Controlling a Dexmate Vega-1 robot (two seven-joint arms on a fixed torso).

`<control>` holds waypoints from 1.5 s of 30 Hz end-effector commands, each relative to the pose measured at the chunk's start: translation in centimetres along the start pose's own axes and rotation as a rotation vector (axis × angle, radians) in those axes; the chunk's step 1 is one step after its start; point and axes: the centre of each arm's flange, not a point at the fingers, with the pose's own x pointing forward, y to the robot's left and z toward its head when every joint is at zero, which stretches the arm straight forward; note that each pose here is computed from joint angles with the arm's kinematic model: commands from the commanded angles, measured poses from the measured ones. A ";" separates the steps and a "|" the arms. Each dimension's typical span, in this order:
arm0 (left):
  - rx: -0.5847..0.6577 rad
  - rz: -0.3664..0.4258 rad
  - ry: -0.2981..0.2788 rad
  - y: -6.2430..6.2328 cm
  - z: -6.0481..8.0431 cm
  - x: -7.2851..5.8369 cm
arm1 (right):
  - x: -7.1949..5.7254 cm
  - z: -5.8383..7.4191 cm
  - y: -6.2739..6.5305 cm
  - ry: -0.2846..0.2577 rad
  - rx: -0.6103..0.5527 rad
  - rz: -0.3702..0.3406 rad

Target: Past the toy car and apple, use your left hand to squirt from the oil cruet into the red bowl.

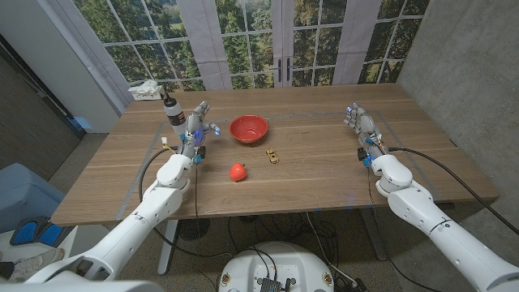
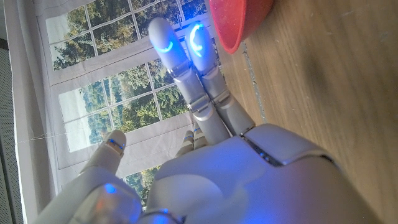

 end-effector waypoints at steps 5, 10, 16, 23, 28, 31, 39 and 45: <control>0.039 0.076 0.035 -0.2 0.0 -3.0 | -0.8 -0.3 0.5 -0.001 0.003 0.018; 0.056 0.131 0.033 -0.2 0.1 -4.1 | -1.2 -0.3 0.7 0.001 0.003 0.025; 0.058 0.177 0.027 -0.2 0.2 -5.2 | -1.6 -0.3 0.9 -0.006 0.011 0.029; 0.098 0.243 0.005 -0.2 0.4 -6.7 | -1.7 -0.4 1.6 -0.001 0.010 0.047; 0.096 0.298 -0.014 -0.2 0.2 -7.8 | -1.7 -0.2 1.9 -0.003 0.008 0.055; 0.089 0.341 -0.027 -0.2 0.1 -8.4 | -1.7 -0.2 2.0 -0.004 0.005 0.058; 0.093 0.491 -0.069 -0.2 0.0 -10.0 | -1.8 -0.1 2.4 -0.010 0.005 0.061; 0.129 0.584 -0.076 -0.3 0.1 -10.9 | -1.9 0.0 2.6 -0.009 0.002 0.067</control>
